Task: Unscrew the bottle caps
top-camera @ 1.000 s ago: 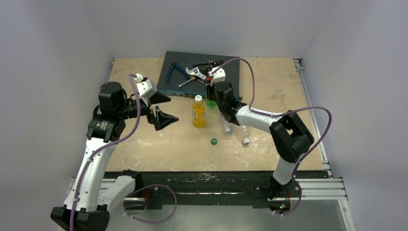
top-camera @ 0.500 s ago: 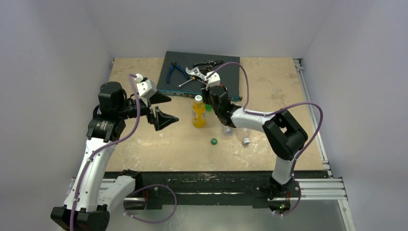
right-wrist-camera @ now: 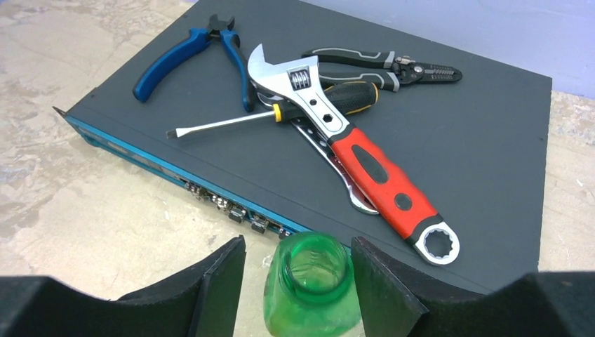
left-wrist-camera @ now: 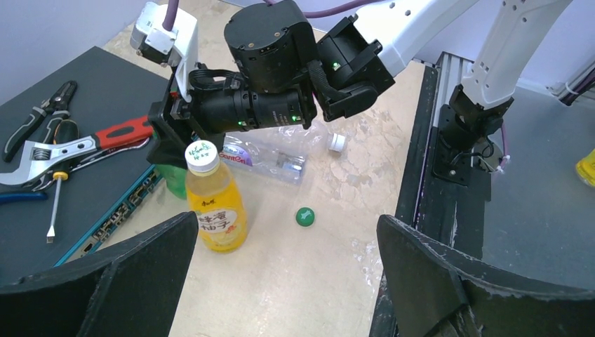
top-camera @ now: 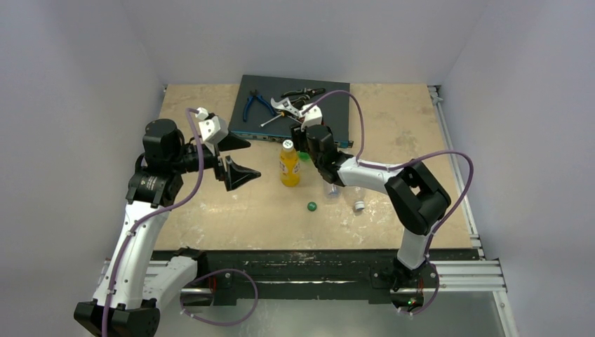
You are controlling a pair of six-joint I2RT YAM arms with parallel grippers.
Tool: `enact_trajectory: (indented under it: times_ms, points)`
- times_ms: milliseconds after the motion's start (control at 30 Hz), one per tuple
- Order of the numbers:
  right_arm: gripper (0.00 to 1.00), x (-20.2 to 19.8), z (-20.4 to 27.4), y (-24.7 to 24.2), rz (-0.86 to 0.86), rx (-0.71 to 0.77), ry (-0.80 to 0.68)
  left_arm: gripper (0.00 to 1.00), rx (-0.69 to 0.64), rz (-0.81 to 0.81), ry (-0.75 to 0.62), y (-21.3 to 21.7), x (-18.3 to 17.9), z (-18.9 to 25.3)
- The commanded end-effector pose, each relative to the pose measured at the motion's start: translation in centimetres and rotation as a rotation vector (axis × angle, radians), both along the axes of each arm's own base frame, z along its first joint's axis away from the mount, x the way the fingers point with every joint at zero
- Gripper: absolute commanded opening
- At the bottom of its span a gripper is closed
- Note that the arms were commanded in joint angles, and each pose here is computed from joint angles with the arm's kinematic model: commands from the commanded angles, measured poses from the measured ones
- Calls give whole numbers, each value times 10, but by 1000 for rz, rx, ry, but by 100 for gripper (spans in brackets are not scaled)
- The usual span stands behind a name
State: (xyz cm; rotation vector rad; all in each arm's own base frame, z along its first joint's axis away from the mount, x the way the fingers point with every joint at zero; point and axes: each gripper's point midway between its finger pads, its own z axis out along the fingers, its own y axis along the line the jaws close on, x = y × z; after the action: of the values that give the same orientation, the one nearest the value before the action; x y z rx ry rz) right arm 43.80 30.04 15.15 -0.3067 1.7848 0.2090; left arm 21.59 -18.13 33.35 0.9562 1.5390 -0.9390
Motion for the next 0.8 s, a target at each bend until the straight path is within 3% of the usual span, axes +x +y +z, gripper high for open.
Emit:
enact_trajectory:
  times_ms: [0,400,767]
  points:
    - [61,-2,39,2,9,68,-57,100,-20,-36,-74,-3,-7,18]
    - [71,5,78,-2,-1,63,-102,100,-25,-42,-76,-3,-8,18]
    - [83,-2,156,-27,-47,100,-137,100,-30,-38,-64,-4,-5,17]
